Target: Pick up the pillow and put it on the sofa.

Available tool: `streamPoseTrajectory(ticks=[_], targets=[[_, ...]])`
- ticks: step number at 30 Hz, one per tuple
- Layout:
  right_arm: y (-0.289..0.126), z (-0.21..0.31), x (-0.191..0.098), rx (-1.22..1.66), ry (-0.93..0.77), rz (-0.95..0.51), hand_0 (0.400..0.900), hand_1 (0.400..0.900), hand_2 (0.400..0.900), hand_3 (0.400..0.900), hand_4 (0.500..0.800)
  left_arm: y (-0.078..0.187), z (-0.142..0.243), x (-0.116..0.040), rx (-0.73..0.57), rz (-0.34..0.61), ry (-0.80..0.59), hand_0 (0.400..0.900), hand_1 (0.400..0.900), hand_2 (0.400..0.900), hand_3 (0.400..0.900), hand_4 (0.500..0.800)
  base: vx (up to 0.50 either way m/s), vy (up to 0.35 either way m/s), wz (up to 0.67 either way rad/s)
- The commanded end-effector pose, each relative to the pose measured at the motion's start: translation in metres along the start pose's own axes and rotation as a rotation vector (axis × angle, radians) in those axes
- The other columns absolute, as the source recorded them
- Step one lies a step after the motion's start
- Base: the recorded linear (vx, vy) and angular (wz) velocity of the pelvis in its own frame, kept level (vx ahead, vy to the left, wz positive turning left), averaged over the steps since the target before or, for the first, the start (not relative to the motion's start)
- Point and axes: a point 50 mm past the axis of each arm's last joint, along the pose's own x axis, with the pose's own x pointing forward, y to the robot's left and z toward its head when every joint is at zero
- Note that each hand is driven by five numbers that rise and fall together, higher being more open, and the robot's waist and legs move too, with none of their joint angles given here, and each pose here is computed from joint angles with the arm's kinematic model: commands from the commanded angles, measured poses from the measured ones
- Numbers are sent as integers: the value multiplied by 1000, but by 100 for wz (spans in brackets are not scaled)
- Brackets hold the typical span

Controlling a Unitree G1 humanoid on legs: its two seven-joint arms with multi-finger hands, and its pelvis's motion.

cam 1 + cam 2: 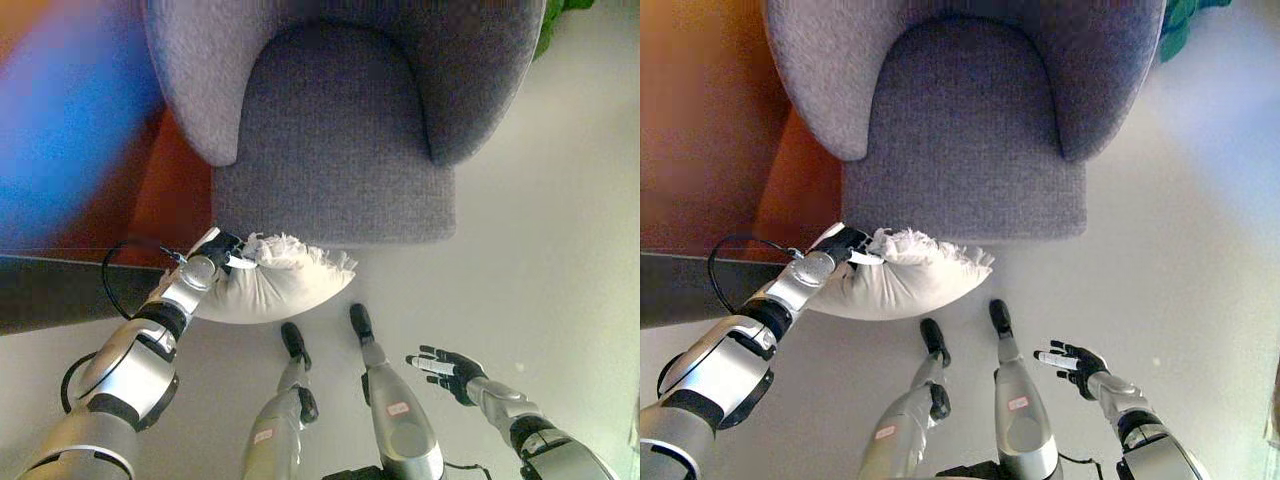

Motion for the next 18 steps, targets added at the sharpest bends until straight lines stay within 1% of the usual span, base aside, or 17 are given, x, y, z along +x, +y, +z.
streamPoseTrajectory(ticks=[1,7,9,14,18], targets=[[-25,-64,-20,23,189,-96,900,900,900,900,800,42,20,-7,-14,105,-145,400,400,400,400,500,239,-26,10],[-34,-107,-37,91,306,-154,900,900,900,900,800,24,-6,-14,28,12,-116,400,400,400,400,500,223,-42,9],[-35,-120,-43,106,342,-168,900,900,900,900,800,23,-12,-16,46,-7,-101,400,400,400,400,500,227,-43,6],[-38,-144,-56,155,398,-205,900,900,900,900,800,36,-19,-23,105,-20,-108,400,400,400,400,500,118,-36,3],[-39,-154,-62,201,423,-227,900,900,900,900,800,58,-10,-29,155,-17,-134,400,400,400,400,500,39,-44,2]])
